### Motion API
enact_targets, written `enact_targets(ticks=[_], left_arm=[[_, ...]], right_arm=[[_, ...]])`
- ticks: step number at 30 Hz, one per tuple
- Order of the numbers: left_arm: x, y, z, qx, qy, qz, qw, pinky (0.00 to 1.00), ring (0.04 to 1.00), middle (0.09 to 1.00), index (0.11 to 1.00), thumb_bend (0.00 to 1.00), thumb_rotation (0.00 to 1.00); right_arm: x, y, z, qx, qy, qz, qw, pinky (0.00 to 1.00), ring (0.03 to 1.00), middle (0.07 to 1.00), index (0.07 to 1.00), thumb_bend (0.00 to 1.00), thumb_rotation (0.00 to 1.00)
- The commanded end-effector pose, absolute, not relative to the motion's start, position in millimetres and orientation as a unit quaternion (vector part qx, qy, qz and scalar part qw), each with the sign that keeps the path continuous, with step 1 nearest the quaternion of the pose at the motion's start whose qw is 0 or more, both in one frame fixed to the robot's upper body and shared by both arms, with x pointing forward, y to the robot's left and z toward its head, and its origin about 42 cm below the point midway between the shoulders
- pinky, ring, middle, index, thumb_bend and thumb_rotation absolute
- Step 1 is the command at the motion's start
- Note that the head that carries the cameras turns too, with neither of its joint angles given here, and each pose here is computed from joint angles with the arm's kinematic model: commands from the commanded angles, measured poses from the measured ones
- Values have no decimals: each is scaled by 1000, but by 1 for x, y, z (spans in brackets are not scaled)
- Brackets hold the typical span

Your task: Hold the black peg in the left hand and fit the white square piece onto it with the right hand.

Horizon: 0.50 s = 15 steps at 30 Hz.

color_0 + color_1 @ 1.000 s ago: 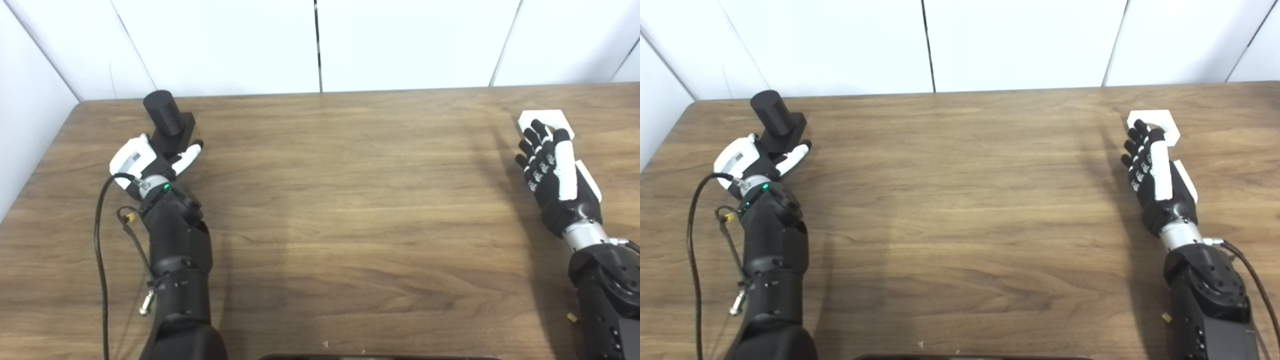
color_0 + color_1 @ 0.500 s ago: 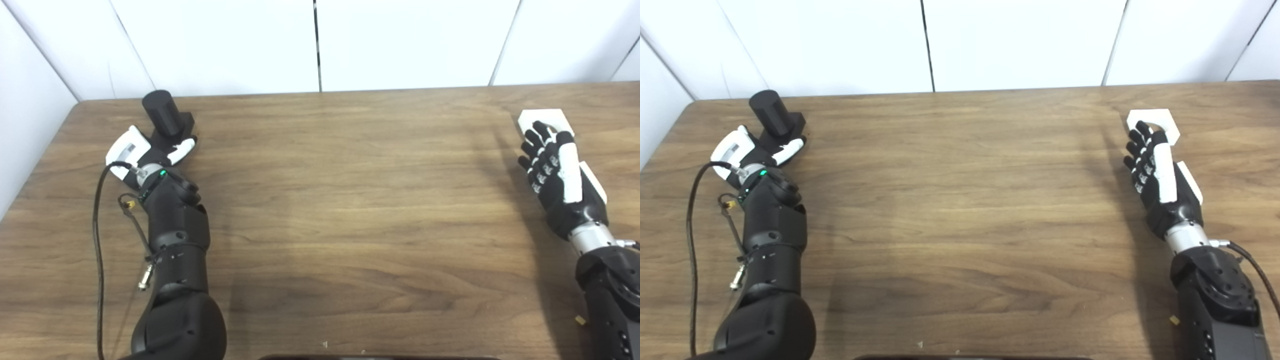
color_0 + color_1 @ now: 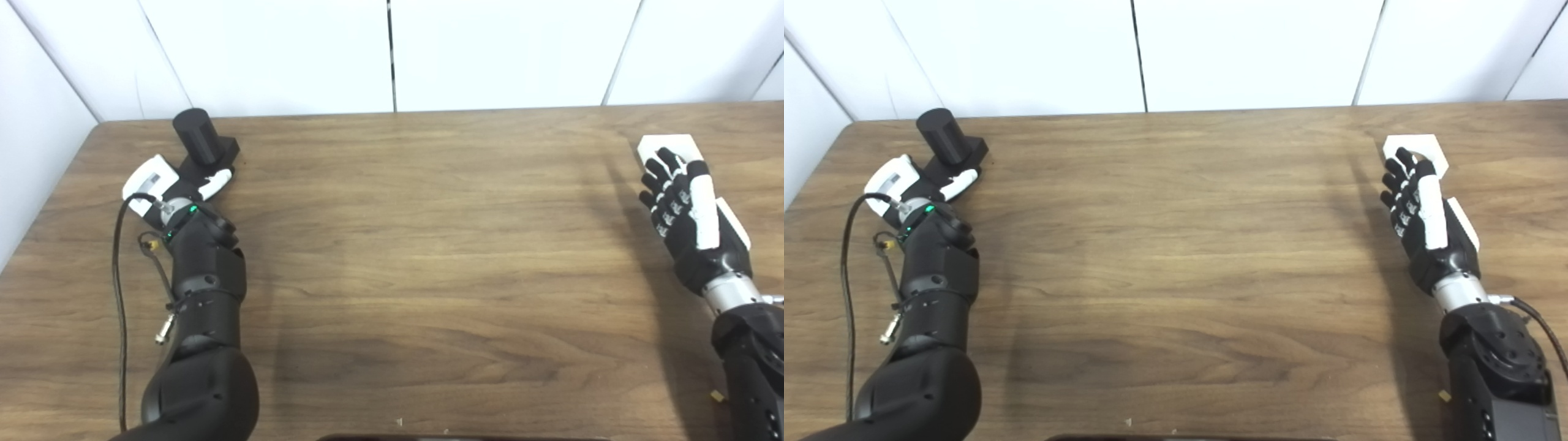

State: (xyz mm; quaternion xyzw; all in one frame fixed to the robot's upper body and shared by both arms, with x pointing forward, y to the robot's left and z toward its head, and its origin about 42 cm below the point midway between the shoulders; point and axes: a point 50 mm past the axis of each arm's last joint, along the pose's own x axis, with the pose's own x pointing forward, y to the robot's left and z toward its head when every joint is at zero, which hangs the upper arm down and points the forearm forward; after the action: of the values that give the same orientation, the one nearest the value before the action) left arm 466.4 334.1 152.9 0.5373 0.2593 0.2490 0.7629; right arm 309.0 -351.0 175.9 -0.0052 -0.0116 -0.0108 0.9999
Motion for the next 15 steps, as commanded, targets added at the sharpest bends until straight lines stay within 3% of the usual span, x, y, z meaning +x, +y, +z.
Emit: enact_targets(ticks=[1,7,15], left_arm=[[483,344,193,572,221,278,739,996,1000,1000,949,845,743],[484,352,190,620,231,267,701,1000,1000,1000,913,870,730],[485,356,187,625,237,260,697,1000,1000,1000,899,894,660]], right_arm=[[312,-354,196,-20,-45,0,999,1000,995,982,1000,541,1000],[310,-355,196,-21,-42,-1,999,1000,989,981,1000,543,1000],[310,-356,198,-28,-45,4,999,1000,983,975,1000,545,1000]])
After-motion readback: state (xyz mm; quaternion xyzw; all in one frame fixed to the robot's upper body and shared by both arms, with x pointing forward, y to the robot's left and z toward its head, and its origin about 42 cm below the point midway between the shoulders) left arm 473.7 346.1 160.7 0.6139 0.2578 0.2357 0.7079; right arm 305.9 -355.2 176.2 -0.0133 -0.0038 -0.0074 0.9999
